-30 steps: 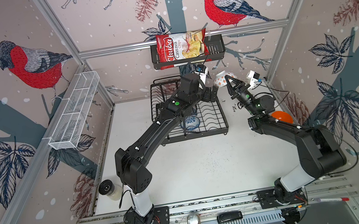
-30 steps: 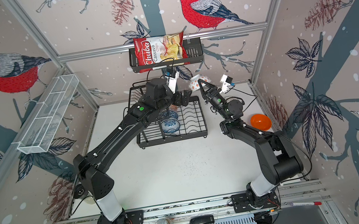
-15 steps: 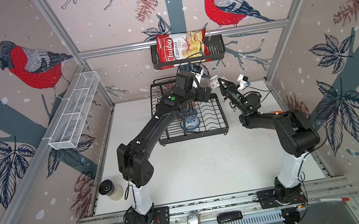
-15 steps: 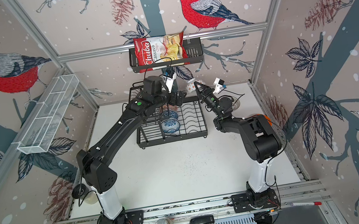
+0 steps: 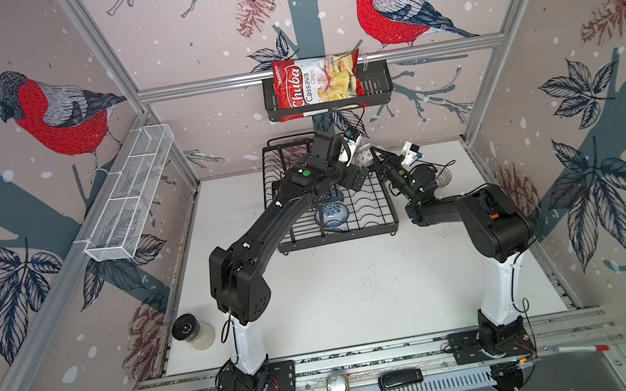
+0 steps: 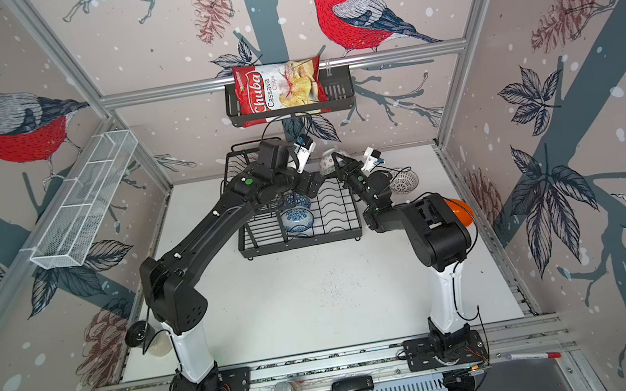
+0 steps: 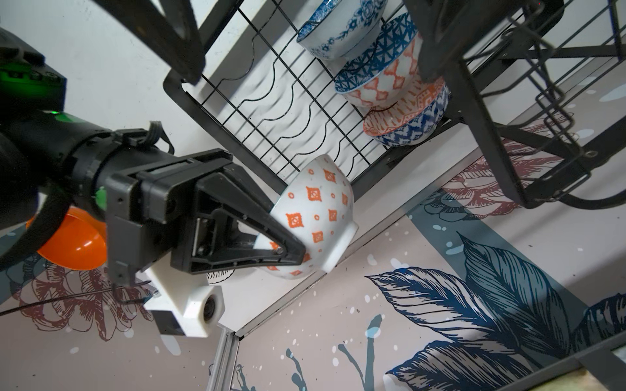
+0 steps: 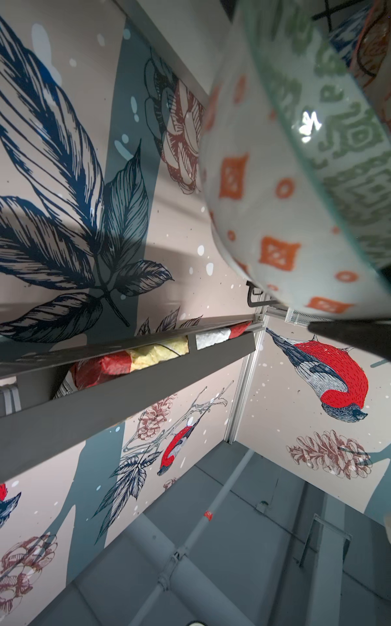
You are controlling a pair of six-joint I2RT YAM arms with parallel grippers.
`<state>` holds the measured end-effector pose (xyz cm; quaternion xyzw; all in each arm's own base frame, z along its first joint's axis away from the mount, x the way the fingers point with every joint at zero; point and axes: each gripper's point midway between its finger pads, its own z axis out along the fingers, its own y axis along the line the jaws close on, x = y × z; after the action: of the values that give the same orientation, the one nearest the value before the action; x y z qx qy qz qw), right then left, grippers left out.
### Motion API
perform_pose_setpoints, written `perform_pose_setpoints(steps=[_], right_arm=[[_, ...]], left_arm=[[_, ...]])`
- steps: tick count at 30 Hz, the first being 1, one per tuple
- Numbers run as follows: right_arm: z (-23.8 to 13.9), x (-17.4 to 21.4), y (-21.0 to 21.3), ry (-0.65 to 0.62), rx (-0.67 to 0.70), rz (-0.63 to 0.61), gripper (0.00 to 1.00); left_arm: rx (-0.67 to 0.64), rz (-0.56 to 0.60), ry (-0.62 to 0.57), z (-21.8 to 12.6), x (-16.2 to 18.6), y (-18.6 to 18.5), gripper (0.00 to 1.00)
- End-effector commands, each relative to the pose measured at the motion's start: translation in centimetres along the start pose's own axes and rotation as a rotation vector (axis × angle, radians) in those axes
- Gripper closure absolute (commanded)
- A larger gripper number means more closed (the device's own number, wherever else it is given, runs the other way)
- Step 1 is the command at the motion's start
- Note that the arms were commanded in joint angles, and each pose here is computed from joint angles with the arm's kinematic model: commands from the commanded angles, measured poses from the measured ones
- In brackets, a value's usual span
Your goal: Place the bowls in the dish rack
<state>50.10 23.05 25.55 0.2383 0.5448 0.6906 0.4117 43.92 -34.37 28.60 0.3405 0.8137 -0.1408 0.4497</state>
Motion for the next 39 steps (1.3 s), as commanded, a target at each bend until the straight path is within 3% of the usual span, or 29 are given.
perform_pose_setpoints(steps=[1,15,39], right_arm=[[0.4,-0.3,0.6,-0.026,-0.045,0.008,1.0],[1.8,0.3,-6.1,-0.101,0.061,0.109,1.0],[2.7,-0.1,-9.7,-0.174,0.059,0.127,1.0]], left_arm=[[0.004,0.019,-0.018,-0.2,-0.3,0.1,0.02],[-0.016,-0.01,-0.012,-0.6,1.5,1.6,0.02],[0.014,-0.059,0.004,0.5,2.5,2.3,0.02]])
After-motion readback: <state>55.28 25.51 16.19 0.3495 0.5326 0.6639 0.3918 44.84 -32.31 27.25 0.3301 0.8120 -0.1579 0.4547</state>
